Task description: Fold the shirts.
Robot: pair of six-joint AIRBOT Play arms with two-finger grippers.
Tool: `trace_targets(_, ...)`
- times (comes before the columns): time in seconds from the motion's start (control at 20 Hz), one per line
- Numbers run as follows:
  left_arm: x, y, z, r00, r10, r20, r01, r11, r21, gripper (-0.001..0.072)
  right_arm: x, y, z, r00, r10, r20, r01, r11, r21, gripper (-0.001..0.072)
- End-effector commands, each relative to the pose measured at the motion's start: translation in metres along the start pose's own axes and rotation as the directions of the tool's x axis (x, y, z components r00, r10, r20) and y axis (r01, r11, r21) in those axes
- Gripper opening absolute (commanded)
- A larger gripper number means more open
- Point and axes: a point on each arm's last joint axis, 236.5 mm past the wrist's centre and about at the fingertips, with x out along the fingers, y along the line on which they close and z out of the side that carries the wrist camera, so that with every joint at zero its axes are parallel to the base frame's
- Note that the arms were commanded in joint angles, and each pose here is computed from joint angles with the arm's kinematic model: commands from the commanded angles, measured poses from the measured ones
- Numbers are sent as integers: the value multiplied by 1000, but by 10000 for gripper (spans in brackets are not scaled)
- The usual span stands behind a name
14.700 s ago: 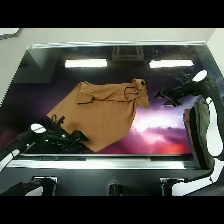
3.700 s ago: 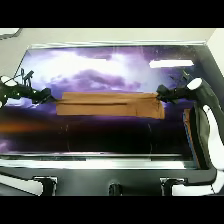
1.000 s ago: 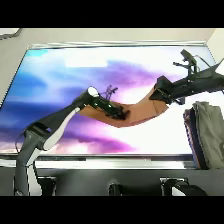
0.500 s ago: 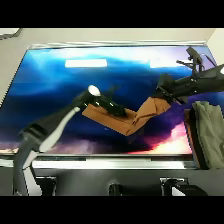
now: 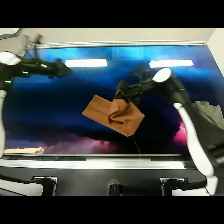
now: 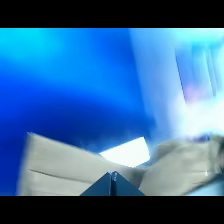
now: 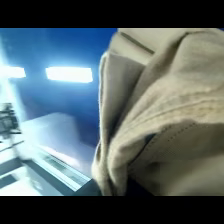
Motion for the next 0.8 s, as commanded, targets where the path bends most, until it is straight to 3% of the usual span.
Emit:
trace_targets(0.0, -64, -16, 13, 996, 28, 84, -35, 995, 88, 27, 74, 0, 14, 989, 150, 17, -151, 978, 144, 45)
trace_targets(0.1, -72, -32, 6, 997, 16, 72, -26, 990, 136, 27, 95, -6, 15, 984, 175, 17, -175, 964, 200, 48)
trace_targets(0.15, -73, -39, 4, 998, 9, 66, -19, 989, 148, 27, 101, -7, 13, 984, 179, 15, -178, 960, 214, 84)
trace_targets(0.25, -69, -47, 1, 998, 0, 57, -10, 984, 175, 27, 103, -3, 11, 980, 197, 8, -194, 954, 229, 306)
trace_targets(0.35, -62, -51, -3, 999, -9, 40, 1, 983, 185, 27, 98, 12, 3, 965, 260, -26, -249, 946, 209, 590)
trace_targets(0.4, -60, -50, -3, 999, -9, 36, 3, 983, 183, 27, 90, 19, 0, 954, 294, -50, -281, 942, 184, 621)
trace_targets(0.55, -59, -40, -4, 999, 22, 32, -28, 982, 184, 27, 44, 11, -5, 956, 263, -127, -251, 963, 101, 620)
trace_targets(0.65, -61, -32, -3, 998, 49, 34, -55, 981, 184, 27, -2, -23, 13, 992, 103, -77, -100, 994, 42, 620)
trace_targets(0.75, -64, -27, -1, 997, 61, 39, -67, 981, 180, 27, -61, -85, 27, 985, -170, -9, 170, 985, 27, 619)
